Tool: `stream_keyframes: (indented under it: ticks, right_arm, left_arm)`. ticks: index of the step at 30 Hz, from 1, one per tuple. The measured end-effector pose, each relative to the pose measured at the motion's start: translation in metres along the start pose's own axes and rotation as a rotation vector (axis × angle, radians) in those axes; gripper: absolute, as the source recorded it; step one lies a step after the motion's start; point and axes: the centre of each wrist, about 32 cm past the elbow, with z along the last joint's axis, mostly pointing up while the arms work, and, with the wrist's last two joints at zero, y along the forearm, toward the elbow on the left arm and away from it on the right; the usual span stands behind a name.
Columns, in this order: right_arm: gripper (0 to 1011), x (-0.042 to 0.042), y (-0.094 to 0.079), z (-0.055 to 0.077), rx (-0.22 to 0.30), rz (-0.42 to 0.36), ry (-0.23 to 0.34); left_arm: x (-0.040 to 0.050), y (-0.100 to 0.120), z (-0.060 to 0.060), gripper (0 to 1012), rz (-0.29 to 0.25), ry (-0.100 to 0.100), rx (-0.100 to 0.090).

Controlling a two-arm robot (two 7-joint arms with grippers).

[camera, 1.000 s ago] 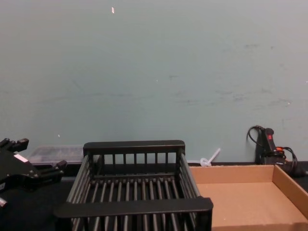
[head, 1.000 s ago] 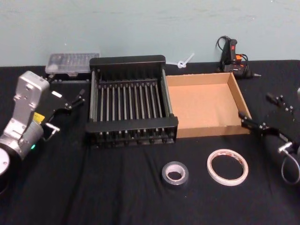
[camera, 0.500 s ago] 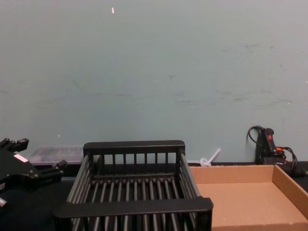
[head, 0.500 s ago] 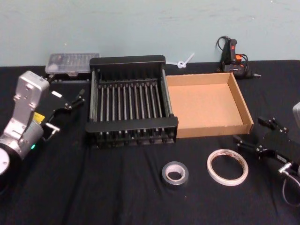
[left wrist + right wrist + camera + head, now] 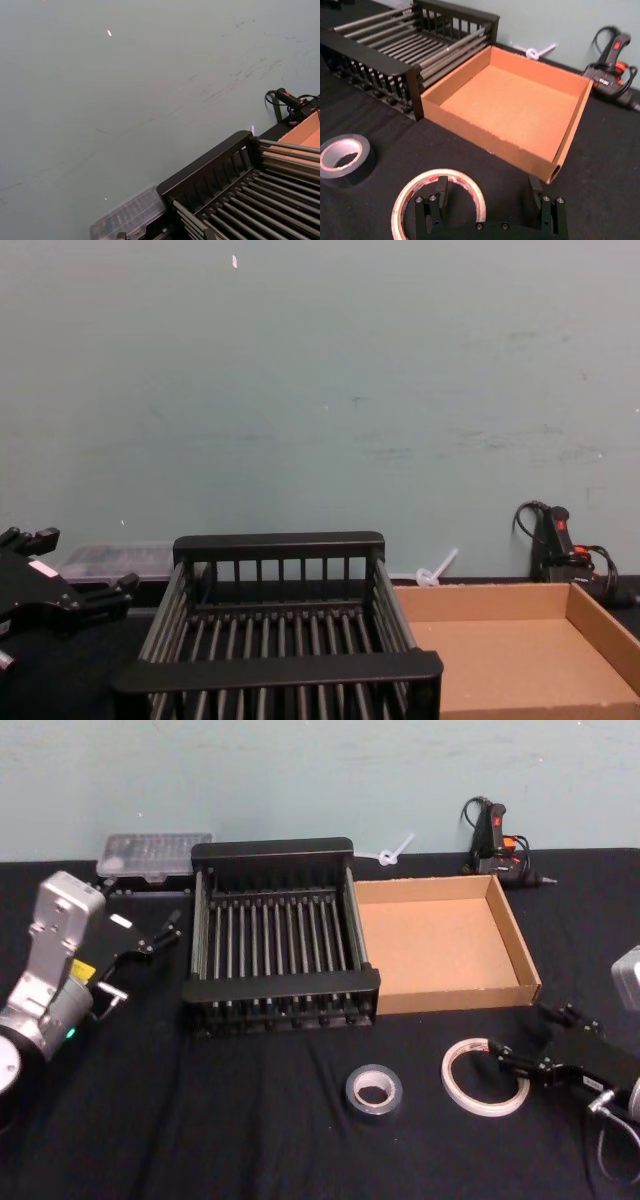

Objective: Pick up the white tape and place it into the black box , Pick up the silver tape and place it into the brown box.

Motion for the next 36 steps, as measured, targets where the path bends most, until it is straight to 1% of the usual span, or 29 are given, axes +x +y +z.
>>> stream_keyframes:
  ticks: [9, 36]
  right_arm:
    - [1002, -0.0002, 0.005, -0.005, -0.047, 0.016, 0.037]
    - [1003, -0.0036, 0.014, -0.013, -0.080, 0.039, 0.061]
  left_arm:
    - [0.0000, 0.000, 0.000, 1001, 0.000, 0.000, 0.000]
    - [0.0000, 0.000, 0.000, 1001, 0.000, 0.000, 0.000]
